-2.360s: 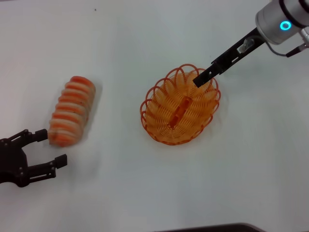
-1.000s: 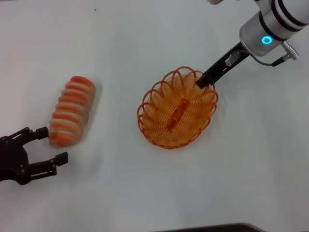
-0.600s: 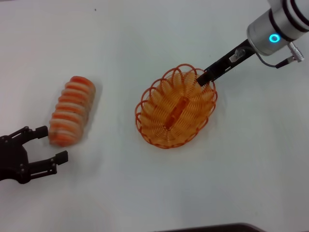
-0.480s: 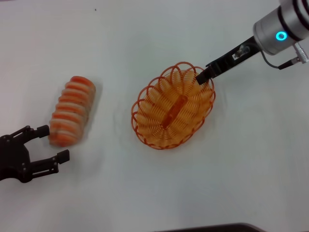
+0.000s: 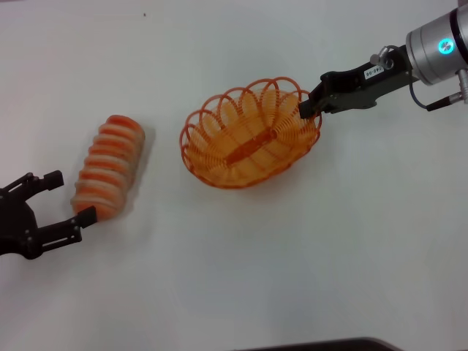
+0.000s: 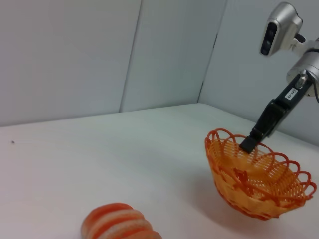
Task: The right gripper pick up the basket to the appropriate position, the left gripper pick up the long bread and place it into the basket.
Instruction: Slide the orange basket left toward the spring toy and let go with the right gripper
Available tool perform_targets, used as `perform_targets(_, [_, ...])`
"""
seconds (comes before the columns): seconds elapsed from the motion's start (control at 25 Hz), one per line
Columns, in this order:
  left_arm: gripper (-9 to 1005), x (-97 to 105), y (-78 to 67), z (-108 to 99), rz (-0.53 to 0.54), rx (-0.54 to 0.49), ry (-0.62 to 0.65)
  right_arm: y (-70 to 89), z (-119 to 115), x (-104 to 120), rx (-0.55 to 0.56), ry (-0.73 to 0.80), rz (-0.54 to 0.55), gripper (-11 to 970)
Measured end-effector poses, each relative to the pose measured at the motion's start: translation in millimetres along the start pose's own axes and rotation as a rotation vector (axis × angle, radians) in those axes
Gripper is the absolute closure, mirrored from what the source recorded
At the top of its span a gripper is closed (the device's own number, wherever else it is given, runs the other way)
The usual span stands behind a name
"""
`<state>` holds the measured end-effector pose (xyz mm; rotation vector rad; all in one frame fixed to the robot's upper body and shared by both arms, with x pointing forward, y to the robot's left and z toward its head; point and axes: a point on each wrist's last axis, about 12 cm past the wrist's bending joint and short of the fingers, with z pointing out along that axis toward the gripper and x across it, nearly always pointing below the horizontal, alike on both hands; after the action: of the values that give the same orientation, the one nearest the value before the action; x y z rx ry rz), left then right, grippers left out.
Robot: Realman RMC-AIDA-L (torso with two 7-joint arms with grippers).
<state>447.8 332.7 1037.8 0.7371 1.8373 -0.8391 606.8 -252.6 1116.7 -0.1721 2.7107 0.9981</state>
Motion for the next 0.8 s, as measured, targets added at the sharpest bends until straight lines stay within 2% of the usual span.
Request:
perform_targets(0.24, [61,-1,1.7,-4,0.019,-0.02,-0.001,-9.8,8,9,-0.002,-0.045,0.205,887])
perform_targets(0.28, [61,-1,1.9,-5,0.022,-0.024,-0.001,-9.8,8,9,-0.002,-0.045,0.205,887])
perform_targets(0.32, [61,-2,2.2,-5,0.024,-0.028,0.0,-13.6,13,12,0.003,-0.074,0.275,888])
perform_targets(0.6, [61,-1,2.6,-4,0.046,-0.033,0.005,-20.9,30,17,-0.027,-0.159,0.379,887])
perform_targets(0.8, [60,0,2.1,-3,0.048,-0.04,0.007,-20.3,40,18,-0.035,-0.174,0.388,888])
